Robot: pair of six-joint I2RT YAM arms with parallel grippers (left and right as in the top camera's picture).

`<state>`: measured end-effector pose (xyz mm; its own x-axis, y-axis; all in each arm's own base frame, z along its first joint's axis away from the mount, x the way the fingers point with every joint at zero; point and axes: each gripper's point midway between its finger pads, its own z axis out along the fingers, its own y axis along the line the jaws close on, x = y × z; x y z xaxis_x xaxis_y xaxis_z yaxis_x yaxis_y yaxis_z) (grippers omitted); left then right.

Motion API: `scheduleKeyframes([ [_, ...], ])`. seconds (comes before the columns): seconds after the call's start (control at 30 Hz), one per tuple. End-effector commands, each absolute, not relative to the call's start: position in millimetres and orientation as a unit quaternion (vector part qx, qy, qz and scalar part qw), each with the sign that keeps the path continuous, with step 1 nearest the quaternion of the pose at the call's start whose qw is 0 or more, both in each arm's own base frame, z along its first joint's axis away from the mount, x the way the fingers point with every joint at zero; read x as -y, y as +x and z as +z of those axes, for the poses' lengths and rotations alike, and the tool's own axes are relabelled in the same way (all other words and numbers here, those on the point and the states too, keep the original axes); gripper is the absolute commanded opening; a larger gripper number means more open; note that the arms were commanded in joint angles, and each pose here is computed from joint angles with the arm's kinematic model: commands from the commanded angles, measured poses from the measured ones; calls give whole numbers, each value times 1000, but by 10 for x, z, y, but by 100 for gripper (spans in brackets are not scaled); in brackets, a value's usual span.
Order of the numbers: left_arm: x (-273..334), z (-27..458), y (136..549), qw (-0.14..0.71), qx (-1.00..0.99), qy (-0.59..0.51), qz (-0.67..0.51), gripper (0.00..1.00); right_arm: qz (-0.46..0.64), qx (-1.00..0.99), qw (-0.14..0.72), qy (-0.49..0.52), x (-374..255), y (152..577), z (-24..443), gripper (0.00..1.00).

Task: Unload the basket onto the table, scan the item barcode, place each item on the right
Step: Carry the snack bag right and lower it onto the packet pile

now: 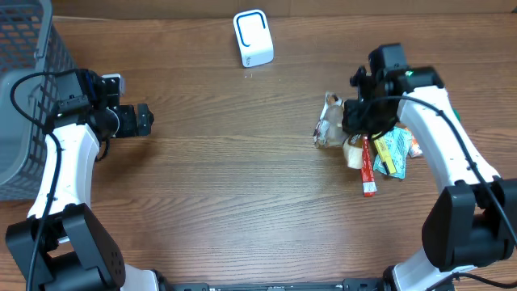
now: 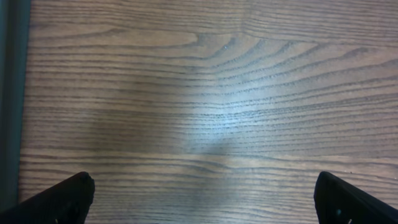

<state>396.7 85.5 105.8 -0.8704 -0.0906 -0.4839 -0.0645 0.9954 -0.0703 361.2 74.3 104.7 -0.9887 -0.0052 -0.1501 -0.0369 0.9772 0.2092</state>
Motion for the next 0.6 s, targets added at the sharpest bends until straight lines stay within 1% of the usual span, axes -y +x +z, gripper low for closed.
scheduleKeyframes([
  [0.0, -836, 1108, 4010, 259, -965, -30, -30, 100, 63, -993, 66, 75, -565, 3549, 768, 5],
  [0.17, -836, 1107, 4009, 259, -965, -30, -30, 100, -26, -991, 82, 102, -248, 3555, 684, 5],
  [0.23, -836, 1108, 4010, 259, -965, -30, -30, 100, -31, -991, 83, 102, -232, 3555, 687, 6],
  [0.33, -836, 1108, 4010, 259, -965, -30, -30, 100, -31, -991, 76, 102, -233, 3520, 682, 10],
  [0.4, -836, 1108, 4010, 259, -965, -30, -30, 100, -31, -991, 75, 102, -233, 3516, 681, 15],
  [0.43, -836, 1108, 4010, 259, -965, -30, -30, 100, -31, -992, 74, 102, -232, 3510, 680, 22],
  [0.47, -836, 1108, 4010, 259, -965, -30, -30, 100, -32, -992, 72, 102, -231, 3501, 679, 33],
  [0.5, -836, 1107, 4009, 259, -965, -30, -30, 100, -31, -992, 72, 102, -231, 3501, 679, 37],
  [0.57, -836, 1108, 4010, 259, -965, -30, -30, 100, -32, -992, 72, 100, -231, 3500, 679, 41],
])
